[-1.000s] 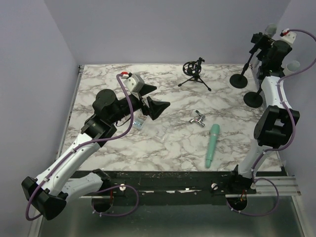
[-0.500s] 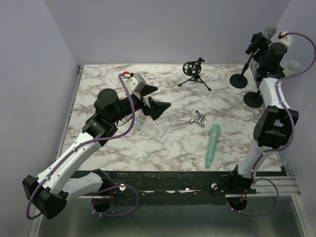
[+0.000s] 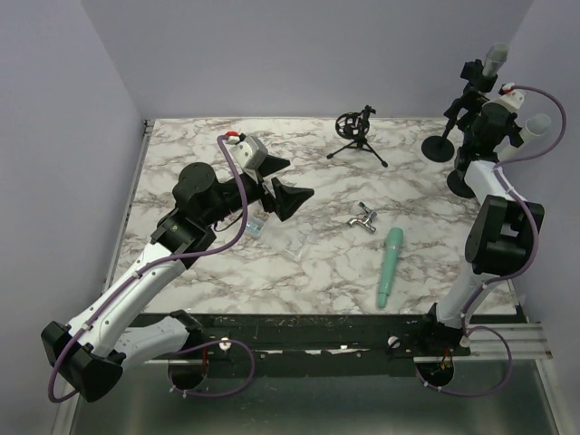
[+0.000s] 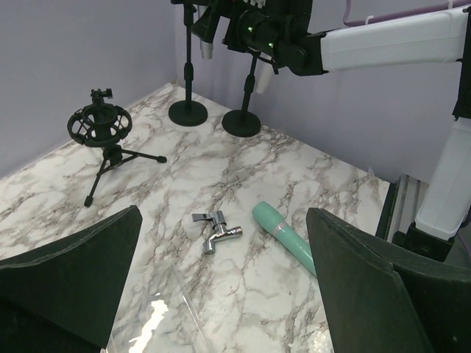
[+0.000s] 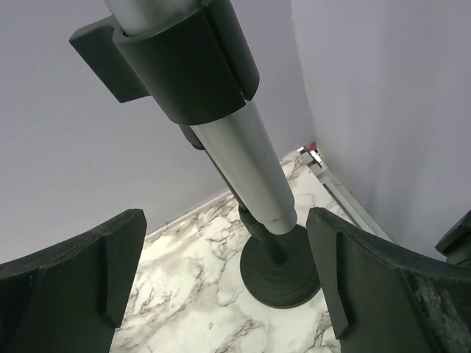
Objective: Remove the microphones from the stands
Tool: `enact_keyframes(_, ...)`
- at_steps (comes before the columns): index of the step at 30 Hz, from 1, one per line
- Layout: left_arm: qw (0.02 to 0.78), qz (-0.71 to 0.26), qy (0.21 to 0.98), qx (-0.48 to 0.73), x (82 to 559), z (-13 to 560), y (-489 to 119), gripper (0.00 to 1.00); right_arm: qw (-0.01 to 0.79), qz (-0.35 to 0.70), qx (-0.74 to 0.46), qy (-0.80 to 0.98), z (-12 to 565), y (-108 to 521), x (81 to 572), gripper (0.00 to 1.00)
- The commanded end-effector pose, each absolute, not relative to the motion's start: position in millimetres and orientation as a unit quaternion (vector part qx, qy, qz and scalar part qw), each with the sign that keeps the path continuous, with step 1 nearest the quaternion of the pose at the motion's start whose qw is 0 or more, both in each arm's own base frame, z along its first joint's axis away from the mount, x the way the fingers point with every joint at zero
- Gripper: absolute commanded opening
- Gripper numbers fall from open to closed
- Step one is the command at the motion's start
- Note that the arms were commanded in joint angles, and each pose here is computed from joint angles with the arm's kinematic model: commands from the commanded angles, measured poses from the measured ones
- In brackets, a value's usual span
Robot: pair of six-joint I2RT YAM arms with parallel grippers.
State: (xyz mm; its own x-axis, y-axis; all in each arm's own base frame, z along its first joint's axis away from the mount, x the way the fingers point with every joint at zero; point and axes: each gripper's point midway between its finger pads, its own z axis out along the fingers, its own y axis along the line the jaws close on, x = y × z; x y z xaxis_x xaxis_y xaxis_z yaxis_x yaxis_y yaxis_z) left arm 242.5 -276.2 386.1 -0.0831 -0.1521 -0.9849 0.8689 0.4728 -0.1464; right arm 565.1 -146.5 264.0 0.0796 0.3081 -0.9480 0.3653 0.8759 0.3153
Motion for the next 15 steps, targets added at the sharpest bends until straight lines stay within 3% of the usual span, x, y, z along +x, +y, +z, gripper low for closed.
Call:
enact_keyframes(1,0.615,-0.430,0.587,0.305,237,398,-279,0.98,0.693,-0.051,0.265,0.668,248,-159,562,1.00)
enact_keyframes(15,0.607,-0.422,0.599,0.306,245,387,-283,0.98,0.701,-0.078,0.227,0.672,258,-159,589,1.00)
